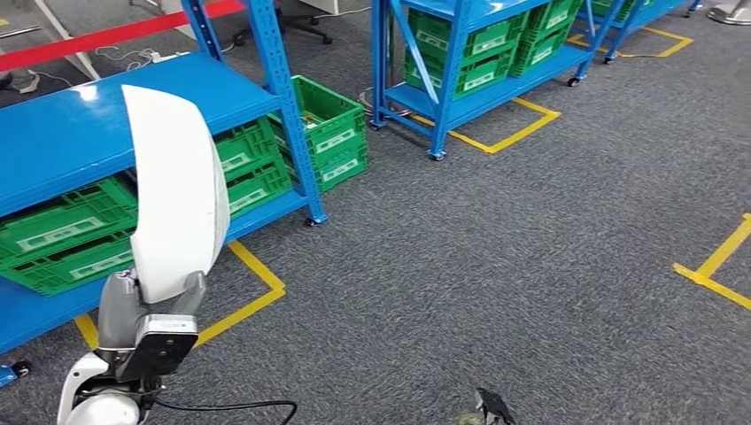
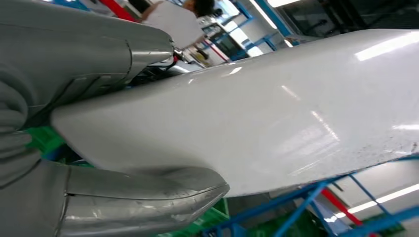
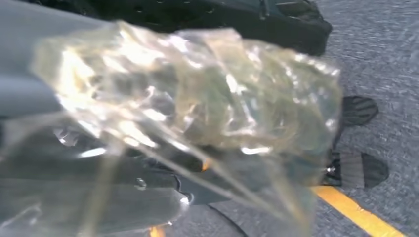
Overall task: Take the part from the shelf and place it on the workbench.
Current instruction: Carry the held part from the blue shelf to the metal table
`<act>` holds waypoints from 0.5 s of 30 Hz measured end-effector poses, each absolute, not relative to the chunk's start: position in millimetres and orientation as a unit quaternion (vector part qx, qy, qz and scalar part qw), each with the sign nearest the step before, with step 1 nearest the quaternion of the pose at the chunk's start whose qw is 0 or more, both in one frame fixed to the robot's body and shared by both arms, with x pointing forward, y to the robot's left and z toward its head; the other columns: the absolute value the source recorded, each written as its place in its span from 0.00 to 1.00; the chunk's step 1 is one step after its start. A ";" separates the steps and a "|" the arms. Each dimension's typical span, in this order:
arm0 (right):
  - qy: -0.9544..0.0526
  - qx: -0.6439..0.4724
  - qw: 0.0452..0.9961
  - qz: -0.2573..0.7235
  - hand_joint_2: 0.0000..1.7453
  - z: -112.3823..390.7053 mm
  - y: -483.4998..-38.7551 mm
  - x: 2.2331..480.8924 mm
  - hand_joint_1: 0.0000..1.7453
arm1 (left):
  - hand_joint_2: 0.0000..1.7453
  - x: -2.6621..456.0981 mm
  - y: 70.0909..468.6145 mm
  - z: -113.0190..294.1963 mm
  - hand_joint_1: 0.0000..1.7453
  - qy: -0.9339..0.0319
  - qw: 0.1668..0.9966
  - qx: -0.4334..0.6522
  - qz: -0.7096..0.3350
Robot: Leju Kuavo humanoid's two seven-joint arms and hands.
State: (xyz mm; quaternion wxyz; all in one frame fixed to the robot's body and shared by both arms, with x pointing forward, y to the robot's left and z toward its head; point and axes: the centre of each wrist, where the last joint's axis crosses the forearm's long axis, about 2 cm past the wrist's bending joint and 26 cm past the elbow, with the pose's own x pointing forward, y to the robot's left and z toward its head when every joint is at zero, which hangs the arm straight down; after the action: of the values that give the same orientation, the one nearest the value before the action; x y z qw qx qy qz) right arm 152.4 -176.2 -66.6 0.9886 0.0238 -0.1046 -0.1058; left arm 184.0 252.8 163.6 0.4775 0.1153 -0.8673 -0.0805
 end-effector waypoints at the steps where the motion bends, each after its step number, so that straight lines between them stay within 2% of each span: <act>1: -0.105 0.025 0.988 -0.106 0.00 -66.6 -176.7 152.5 0.00 | 1.00 184.2 252.2 163.9 1.00 -0.868 0.477 0.114 -0.081; 15: -0.141 0.019 0.984 -0.109 0.00 -67.1 -187.4 149.0 0.00 | 1.00 188.7 244.4 165.0 1.00 -0.868 0.481 0.096 -0.081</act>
State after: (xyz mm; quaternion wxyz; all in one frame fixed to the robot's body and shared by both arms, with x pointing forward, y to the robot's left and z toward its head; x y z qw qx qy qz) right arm 149.0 -187.4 -67.1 0.9838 0.0187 -0.1410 -0.1093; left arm 188.7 244.4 165.0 0.4812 0.0959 -0.8675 -0.0814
